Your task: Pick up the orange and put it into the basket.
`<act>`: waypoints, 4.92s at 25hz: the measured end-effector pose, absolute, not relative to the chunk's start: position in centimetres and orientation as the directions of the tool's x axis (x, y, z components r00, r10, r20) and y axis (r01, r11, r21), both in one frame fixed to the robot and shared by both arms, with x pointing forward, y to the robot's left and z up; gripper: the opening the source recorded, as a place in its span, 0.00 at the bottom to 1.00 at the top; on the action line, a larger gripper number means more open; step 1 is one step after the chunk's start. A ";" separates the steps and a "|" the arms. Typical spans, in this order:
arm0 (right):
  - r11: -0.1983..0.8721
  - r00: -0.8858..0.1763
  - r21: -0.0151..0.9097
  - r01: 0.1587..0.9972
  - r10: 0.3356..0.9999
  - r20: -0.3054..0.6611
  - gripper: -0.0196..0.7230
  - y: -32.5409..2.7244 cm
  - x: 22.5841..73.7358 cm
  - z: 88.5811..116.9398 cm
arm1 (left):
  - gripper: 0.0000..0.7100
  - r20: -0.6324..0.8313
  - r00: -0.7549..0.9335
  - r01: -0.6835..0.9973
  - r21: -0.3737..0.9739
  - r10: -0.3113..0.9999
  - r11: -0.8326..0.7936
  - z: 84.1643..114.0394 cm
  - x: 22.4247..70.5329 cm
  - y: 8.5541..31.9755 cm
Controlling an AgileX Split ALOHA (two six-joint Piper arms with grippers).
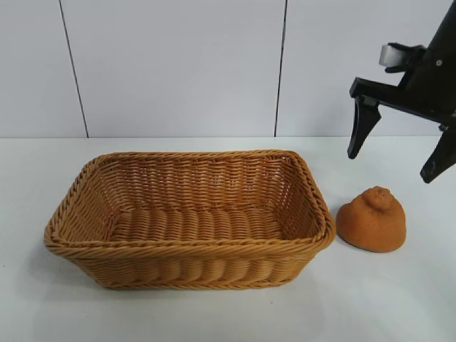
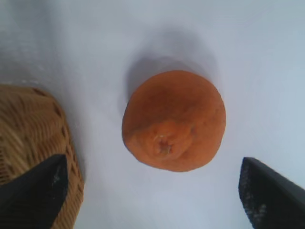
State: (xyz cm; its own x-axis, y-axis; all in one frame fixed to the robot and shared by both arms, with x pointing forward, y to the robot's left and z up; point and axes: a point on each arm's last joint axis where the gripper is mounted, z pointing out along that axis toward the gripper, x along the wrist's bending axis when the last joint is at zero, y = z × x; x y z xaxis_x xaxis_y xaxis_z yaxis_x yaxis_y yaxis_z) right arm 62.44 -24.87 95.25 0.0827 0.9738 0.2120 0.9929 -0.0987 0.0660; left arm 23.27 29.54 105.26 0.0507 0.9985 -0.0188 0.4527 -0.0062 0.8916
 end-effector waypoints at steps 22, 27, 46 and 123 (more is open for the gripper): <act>-0.060 0.035 0.116 0.991 0.977 0.210 0.07 -24.9 62.5 96.2 | 0.98 -0.020 0.050 0.454 0.891 0.999 -0.005 105.3 23.3 29.5; -0.052 0.002 0.218 0.975 0.974 0.225 0.07 -25.0 60.6 101.9 | 0.98 -0.020 0.050 0.454 0.891 0.999 -0.005 105.3 23.3 29.5; 0.203 -0.313 0.336 0.920 0.894 0.319 0.07 -12.1 56.7 104.2 | 0.98 -0.020 0.050 0.454 0.891 0.999 -0.005 105.3 23.3 29.5; 0.011 -0.022 0.269 0.963 0.999 0.038 0.96 -24.8 68.1 104.1 | 0.98 -0.020 0.050 0.453 0.892 0.999 -0.005 105.3 23.3 29.5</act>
State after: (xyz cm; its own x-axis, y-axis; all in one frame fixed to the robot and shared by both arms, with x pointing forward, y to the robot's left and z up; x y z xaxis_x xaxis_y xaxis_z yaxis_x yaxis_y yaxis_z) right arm 68.12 -24.82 104.10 -0.0216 0.9990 0.0380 0.9631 0.0106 0.2688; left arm 23.27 29.54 105.27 0.0504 0.9985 -0.0198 0.4525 -0.0052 0.8917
